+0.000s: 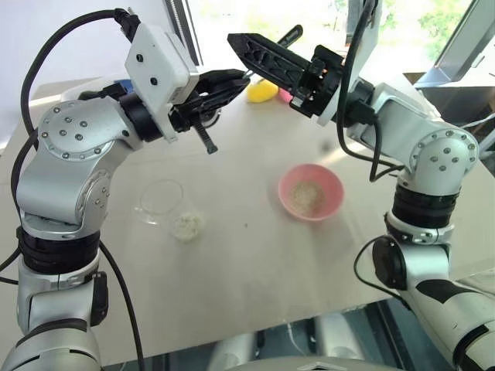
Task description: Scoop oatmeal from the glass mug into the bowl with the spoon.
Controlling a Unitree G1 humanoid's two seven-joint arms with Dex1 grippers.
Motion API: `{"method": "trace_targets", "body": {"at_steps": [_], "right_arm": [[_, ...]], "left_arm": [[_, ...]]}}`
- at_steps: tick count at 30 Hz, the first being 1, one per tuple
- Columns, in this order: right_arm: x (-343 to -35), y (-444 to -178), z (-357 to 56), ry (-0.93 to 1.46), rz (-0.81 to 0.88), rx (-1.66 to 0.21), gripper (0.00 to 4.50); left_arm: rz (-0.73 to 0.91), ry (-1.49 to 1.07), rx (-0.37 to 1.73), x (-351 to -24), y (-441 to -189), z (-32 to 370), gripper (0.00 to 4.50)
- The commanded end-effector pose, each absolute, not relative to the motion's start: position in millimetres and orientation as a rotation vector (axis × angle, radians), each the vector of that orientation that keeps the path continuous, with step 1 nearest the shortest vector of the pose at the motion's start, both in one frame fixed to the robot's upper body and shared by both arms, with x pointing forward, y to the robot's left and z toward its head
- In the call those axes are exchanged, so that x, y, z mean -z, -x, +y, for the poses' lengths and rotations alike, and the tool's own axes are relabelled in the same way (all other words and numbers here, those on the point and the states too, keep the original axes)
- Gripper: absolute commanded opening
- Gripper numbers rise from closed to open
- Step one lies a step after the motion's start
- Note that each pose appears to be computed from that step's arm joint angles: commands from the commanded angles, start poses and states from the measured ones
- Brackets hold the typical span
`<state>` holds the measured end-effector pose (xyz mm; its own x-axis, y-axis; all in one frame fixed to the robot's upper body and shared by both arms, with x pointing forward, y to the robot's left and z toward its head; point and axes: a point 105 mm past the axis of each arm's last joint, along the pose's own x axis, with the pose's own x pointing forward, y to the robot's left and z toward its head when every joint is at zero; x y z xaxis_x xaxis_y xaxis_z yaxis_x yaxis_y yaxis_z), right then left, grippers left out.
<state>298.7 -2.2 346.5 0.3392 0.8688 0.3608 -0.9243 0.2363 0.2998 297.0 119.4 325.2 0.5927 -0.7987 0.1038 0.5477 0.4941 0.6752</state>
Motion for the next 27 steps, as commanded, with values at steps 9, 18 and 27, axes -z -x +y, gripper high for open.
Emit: {"method": "trace_targets", "body": {"at_steps": [9, 18, 27], "right_arm": [[-362, -289, -7, -0.499, -0.21, -1.246, 2.68], [-364, -292, -9, -0.506, -0.219, -1.24, 0.14], [-365, -294, -11, -0.504, -0.221, -1.228, 0.0]], "left_arm": [[-0.482, -0.671, 0.845, -333, -291, 118, 0.0], [-0.475, -0.692, 0.856, -330, -292, 120, 0.0], [-0.51, -0.713, 0.8, -335, -292, 127, 1.06]]}}
